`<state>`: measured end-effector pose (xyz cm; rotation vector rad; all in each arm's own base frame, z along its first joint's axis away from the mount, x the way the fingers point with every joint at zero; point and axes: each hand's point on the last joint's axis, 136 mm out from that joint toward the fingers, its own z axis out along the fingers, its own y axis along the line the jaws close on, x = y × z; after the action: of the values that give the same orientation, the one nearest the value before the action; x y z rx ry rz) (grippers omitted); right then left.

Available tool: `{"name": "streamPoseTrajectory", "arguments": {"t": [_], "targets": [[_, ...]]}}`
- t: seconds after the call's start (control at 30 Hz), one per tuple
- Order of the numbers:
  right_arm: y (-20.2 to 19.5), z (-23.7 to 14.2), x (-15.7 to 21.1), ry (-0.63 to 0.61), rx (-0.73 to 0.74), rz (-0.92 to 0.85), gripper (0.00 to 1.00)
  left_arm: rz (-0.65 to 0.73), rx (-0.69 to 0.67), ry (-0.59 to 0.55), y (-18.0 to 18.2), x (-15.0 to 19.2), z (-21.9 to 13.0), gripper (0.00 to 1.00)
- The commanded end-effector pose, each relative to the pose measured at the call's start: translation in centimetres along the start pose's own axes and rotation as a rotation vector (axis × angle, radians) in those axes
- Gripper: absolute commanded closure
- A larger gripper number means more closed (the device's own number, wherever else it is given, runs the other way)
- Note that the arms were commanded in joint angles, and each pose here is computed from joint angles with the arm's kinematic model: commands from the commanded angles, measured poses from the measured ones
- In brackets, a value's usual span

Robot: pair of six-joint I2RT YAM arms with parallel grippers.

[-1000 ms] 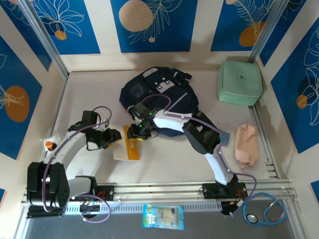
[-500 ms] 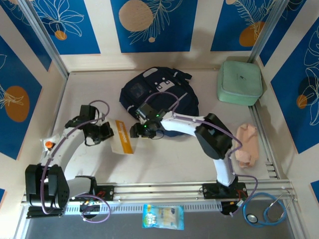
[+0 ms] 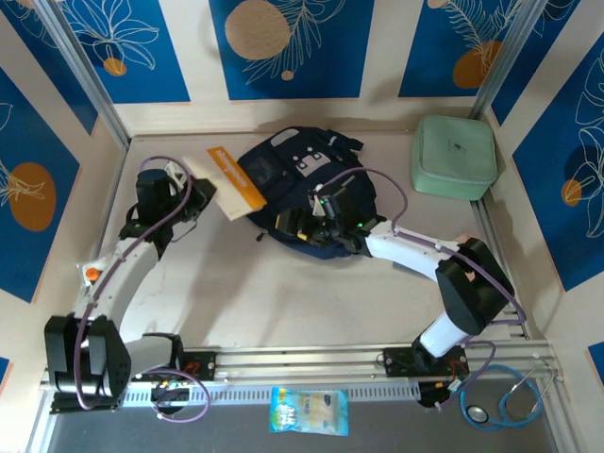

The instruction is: Pack the student bag

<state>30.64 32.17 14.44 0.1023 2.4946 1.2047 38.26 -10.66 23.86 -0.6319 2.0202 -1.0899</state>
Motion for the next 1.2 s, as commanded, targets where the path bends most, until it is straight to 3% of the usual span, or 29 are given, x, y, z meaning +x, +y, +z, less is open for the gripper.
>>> {"name": "streamPoseTrajectory", "arguments": {"t": [0.0,0.27,0.57,0.73,1.17], "targets": [[2.8,-1.7,-1.6,-0.029,-0.196,0.088,0.16,-0.120,0.244,-0.043,-5.1,-1.4,1.5,1.00],[3.4,-2.9,-4.7,-0.091,-0.397,0.225,0.16,-0.202,0.333,0.002,-7.4,1.4,5.0,1.00],[4.3,-3.6,-6.7,-0.169,-0.439,0.303,0.19,-0.207,0.345,0.116,-8.9,6.1,7.6,1.00],[4.3,-3.4,-7.4,-0.184,-0.445,0.338,0.32,-0.228,0.366,0.145,-9.4,7.3,8.3,1.00],[6.0,-3.5,-9.3,-0.234,-0.518,0.320,0.44,-0.249,0.358,0.151,-9.3,7.5,8.9,1.00]]}}
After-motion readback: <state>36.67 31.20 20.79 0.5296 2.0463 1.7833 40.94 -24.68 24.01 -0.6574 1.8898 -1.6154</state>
